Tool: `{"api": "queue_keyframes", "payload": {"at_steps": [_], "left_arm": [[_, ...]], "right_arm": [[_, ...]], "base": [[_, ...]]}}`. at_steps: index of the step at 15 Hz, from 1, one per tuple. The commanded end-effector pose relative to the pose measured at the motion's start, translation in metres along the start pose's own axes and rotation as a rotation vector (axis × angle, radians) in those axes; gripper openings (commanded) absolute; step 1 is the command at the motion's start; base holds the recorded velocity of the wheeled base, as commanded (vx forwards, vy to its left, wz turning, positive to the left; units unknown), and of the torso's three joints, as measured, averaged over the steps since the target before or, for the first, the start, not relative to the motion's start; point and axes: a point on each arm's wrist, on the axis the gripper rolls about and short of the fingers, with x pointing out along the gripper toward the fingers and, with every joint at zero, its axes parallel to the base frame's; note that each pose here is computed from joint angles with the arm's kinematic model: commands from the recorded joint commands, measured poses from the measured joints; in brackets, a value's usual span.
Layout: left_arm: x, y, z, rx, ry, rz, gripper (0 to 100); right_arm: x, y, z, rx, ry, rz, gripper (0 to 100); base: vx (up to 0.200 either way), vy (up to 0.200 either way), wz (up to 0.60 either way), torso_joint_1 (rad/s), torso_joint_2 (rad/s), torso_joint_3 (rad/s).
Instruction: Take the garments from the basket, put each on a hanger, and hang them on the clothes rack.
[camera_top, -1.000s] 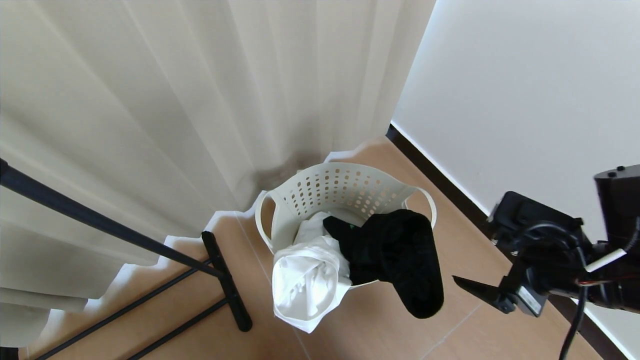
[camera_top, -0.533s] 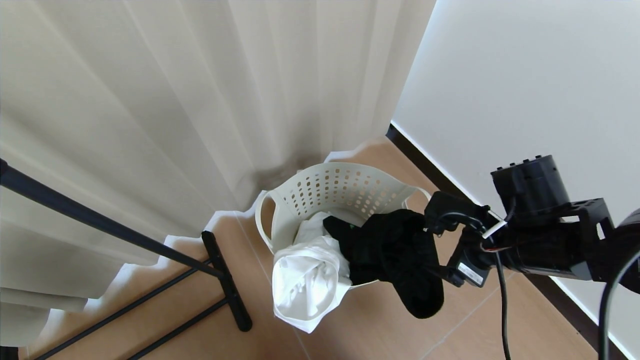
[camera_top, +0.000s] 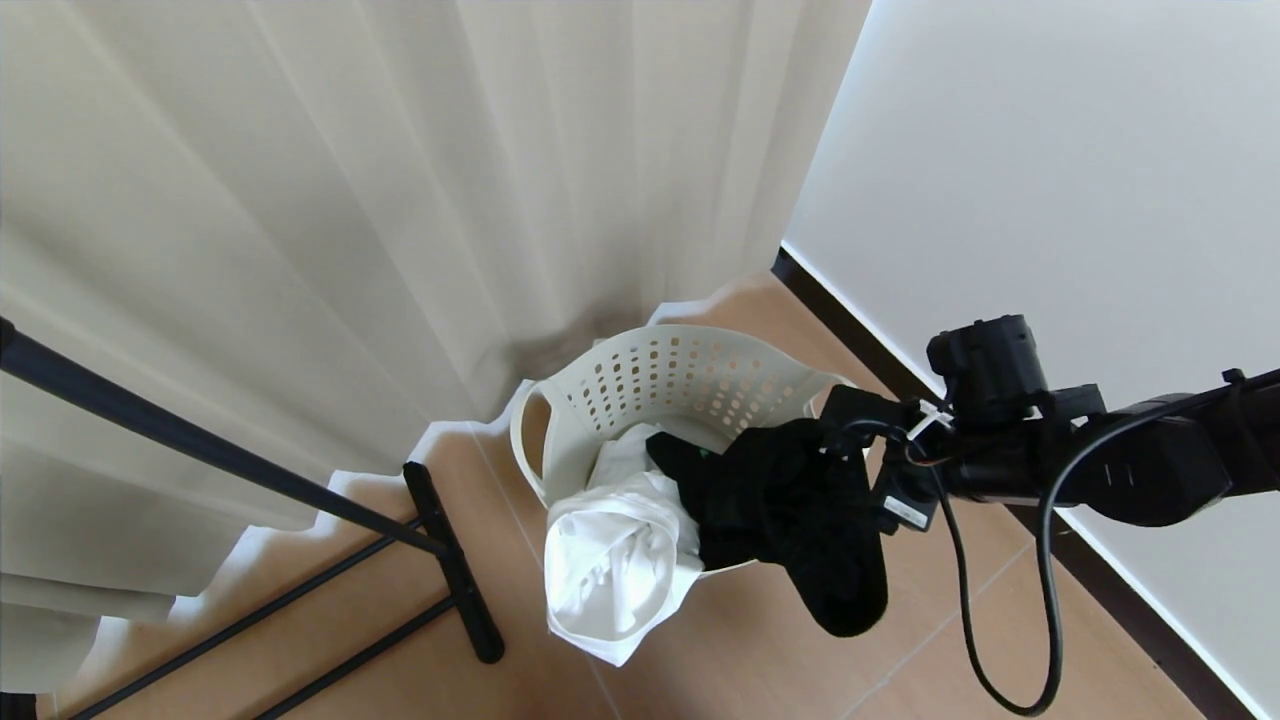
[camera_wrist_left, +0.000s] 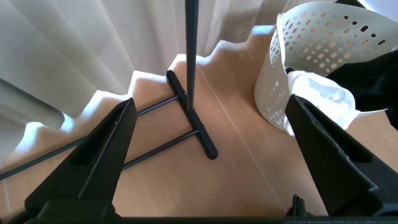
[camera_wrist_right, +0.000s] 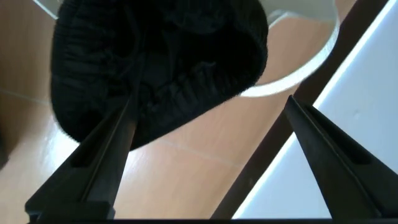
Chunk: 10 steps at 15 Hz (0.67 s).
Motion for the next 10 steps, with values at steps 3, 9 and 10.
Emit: {"api": "queue_keyframes", "payload": {"at_steps": [3,9,10], "left_arm": [[0.000,0.000,0.000,0.000,-0.001,0.000,100],[0.000,0.000,0.000,0.000,-0.001,0.000,100],[0.000,0.000,0.000,0.000,0.001,0.001,100]], "right_arm": [[0.020,-0.024,-0.019,-0.067,-0.070,0.036,100],[0.034,-0.033,-0.026,-0.110,-0.181,0.121,100],[0.043,-0.038,-0.025,-0.129,-0.182,0.114,100]], "base": [[0.000,0.000,0.00,0.000,0.00,0.000],[0.000,0.000,0.00,0.000,0.00,0.000],[0.000,0.000,0.00,0.000,0.00,0.000]]}}
